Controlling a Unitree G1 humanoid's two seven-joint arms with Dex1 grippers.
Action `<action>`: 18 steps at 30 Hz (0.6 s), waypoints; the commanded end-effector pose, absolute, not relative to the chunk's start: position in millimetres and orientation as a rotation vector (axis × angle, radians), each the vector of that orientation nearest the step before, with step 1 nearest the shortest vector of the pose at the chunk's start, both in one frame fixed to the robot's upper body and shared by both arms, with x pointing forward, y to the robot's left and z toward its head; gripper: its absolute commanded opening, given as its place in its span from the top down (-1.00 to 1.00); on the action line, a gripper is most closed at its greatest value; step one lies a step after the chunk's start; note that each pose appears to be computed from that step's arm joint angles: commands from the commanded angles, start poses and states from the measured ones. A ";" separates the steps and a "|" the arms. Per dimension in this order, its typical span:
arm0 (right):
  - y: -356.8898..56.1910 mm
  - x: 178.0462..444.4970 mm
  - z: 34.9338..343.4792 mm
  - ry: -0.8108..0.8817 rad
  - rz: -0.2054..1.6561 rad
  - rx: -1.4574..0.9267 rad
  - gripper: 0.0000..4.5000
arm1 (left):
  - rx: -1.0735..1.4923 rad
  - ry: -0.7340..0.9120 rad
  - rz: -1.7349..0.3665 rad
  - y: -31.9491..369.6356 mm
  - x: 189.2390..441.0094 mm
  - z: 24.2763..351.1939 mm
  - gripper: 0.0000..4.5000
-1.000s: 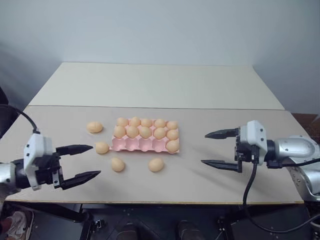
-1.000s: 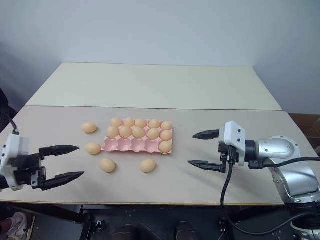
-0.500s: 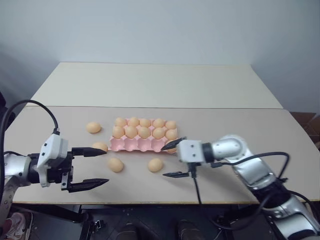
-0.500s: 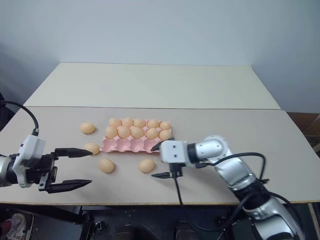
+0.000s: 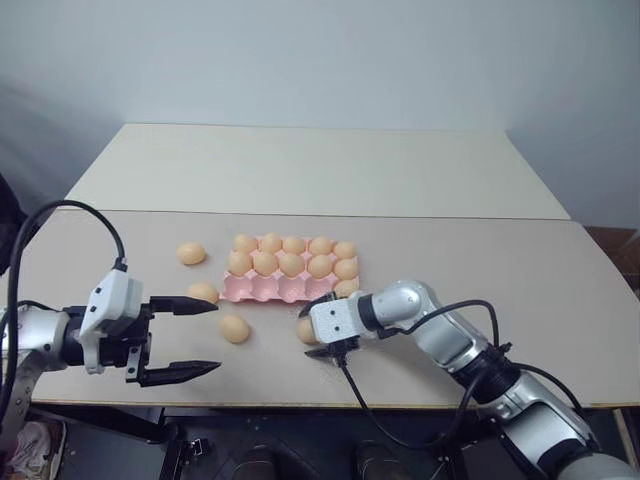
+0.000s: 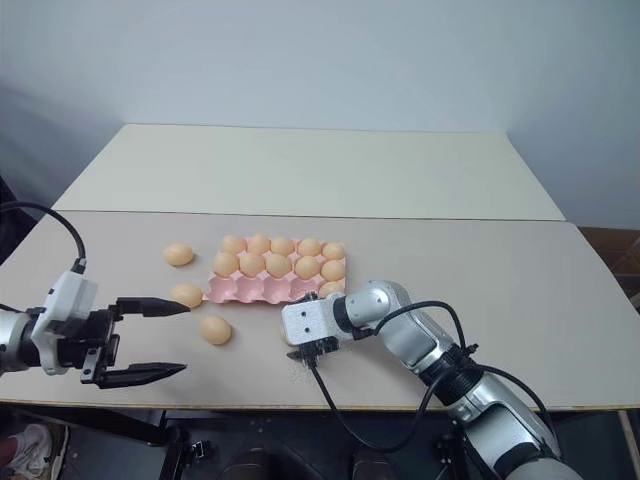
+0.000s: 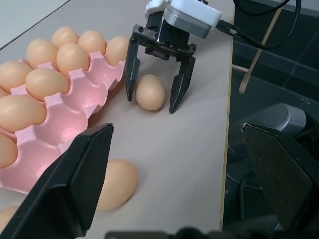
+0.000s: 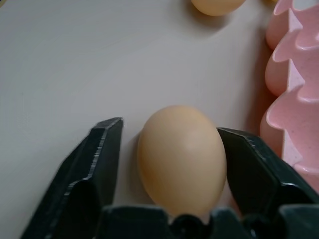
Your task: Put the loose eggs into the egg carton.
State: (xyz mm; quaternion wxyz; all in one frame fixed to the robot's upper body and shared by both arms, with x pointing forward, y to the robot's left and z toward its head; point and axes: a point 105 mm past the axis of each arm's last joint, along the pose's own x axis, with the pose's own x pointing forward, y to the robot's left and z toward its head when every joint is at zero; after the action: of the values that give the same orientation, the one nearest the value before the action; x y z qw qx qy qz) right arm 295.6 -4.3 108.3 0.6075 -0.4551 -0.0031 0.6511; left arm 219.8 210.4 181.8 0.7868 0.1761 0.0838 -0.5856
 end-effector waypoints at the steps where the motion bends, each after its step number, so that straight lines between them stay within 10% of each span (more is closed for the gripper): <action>1: -1.6 296.2 114.3 -0.046 1.499 -1.075 -0.03 | 0.427 0.164 -1.272 209.4 218.2 187.7 -1.00; 18: -9.3 332.5 182.8 -0.193 1.225 -0.872 0.14 | 0.252 -0.003 -1.158 213.2 232.5 216.5 -1.00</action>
State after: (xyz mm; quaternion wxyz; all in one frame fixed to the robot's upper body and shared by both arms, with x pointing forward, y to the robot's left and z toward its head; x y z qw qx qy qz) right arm 325.2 -7.2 172.7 0.7103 -0.3942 -0.0735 0.5785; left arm 233.4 213.6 206.2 0.8292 0.1137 0.0204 -0.5469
